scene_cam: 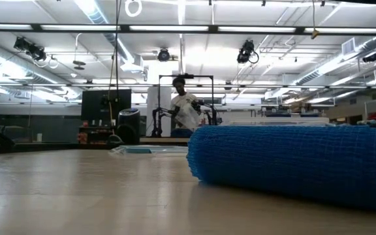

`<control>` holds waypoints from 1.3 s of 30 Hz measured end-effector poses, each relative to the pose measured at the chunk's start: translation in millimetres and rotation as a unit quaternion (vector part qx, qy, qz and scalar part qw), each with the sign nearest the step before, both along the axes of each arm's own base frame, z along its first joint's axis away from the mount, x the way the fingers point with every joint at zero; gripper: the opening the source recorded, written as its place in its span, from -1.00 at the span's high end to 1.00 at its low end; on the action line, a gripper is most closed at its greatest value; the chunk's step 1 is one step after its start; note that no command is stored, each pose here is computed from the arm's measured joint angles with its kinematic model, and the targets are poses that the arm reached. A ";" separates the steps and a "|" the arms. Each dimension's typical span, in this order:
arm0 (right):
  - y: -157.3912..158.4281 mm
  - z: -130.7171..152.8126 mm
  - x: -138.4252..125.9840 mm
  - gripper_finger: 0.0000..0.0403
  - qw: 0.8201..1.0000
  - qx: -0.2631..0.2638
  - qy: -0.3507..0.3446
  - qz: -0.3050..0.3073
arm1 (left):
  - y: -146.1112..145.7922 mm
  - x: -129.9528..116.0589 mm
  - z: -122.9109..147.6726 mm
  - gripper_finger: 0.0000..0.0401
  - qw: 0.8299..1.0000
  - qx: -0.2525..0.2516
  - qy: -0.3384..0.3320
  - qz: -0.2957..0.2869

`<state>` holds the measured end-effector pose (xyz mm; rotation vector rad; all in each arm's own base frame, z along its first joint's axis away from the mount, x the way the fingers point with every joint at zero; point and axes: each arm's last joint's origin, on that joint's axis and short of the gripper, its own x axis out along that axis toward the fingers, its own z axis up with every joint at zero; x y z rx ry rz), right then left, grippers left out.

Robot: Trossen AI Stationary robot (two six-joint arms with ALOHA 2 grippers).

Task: Roll bandage
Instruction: Roll the blue bandage

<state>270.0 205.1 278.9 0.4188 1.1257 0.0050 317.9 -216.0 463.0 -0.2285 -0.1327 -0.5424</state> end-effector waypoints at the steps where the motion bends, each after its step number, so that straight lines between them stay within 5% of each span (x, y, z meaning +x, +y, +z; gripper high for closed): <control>1: 0.0 0.0 0.0 0.99 1.000 0.001 0.000 -0.003 | 5.8 -7.1 5.4 0.99 1.000 0.008 0.007 0.014; 9: -0.8 1.1 2.4 0.99 0.999 -0.010 -0.022 -0.031 | 24.7 -43.0 22.8 0.99 0.998 0.049 0.042 0.024; 18: -1.6 1.9 4.9 0.99 0.998 0.000 -0.028 -0.052 | 11.8 -46.7 3.3 0.99 0.998 0.052 0.037 -0.020; 25: -1.6 3.0 7.1 0.99 0.997 0.015 -0.033 -0.065 | 18.4 -56.9 -52.9 1.00 1.000 -0.022 0.007 -0.018; 32: -1.9 6.1 13.5 0.99 0.997 0.036 -0.051 -0.048 | 31.2 -64.7 -139.8 1.00 0.985 -0.088 0.131 0.065; 39: -7.1 5.4 20.4 0.99 0.997 0.028 -0.063 -0.038 | 39.4 -68.3 -176.6 1.00 0.960 -0.139 0.193 0.145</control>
